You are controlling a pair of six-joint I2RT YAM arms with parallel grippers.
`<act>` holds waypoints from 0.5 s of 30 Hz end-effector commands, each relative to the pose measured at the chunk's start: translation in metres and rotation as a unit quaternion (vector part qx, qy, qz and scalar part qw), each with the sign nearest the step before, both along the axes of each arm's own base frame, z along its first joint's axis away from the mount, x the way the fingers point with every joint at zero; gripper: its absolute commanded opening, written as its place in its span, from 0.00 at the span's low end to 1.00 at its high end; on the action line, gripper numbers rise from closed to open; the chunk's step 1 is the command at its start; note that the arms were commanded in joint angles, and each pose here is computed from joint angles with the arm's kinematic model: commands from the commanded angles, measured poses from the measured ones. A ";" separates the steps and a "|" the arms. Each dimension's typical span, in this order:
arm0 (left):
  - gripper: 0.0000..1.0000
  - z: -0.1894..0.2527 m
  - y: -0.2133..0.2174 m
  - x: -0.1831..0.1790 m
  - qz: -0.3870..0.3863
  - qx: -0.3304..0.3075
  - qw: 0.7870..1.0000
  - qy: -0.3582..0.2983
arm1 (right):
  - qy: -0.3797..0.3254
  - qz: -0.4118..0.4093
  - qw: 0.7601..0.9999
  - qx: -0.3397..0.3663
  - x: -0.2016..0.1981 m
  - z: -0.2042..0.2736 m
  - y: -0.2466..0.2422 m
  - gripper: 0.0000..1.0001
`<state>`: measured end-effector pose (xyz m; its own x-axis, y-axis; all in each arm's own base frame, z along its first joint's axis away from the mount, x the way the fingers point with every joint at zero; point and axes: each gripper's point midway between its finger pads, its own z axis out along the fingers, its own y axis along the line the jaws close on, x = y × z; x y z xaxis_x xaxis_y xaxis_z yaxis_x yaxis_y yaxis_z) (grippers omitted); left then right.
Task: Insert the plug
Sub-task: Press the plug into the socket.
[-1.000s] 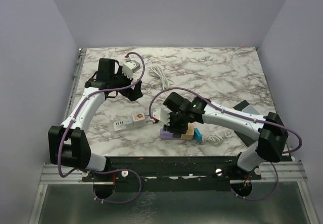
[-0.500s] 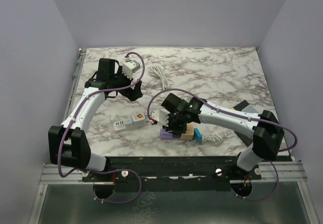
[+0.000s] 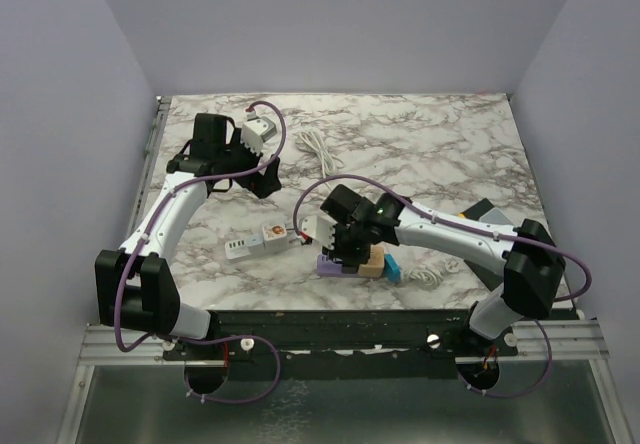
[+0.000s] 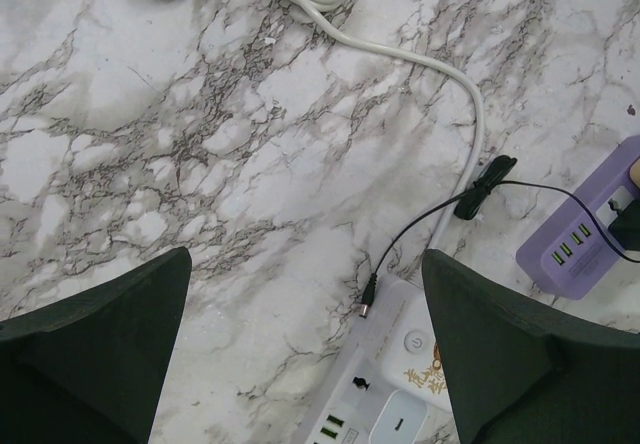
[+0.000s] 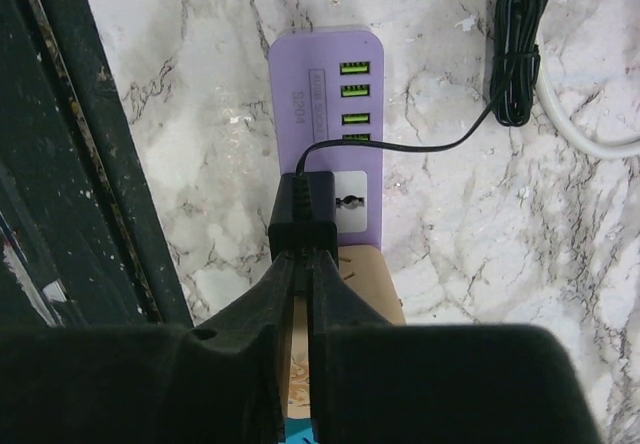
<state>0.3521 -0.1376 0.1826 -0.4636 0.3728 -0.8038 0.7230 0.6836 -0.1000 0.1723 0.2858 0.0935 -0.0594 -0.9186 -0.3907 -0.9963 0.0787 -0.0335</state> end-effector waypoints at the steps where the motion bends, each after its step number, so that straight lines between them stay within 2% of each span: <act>1: 0.99 0.011 0.005 0.007 0.011 0.006 1.000 -0.014 | -0.023 -0.022 0.999 -0.011 0.008 -0.006 -0.006 0.20; 6: 0.99 0.017 0.006 0.012 0.020 -0.001 1.000 -0.015 | -0.112 -0.055 0.989 0.080 0.040 0.048 0.018 0.48; 7: 0.99 0.018 0.007 0.015 0.027 -0.002 1.000 -0.015 | -0.128 -0.062 0.985 0.102 0.046 0.062 0.021 0.58; 8: 0.99 0.020 0.008 0.018 0.034 -0.001 0.999 -0.015 | -0.145 -0.074 0.979 0.123 0.052 0.077 0.023 0.81; 9: 0.99 0.021 0.010 0.022 0.042 -0.001 0.999 -0.014 | -0.163 -0.090 0.972 0.141 0.060 0.089 0.023 0.98; 12: 0.99 0.024 0.016 0.032 0.057 0.005 0.998 -0.020 | -0.205 -0.147 0.948 0.192 0.084 0.120 0.011 1.00; 15: 0.99 0.021 0.028 0.046 0.087 0.007 0.996 -0.030 | -0.237 -0.246 0.903 0.260 0.119 0.139 -0.031 1.00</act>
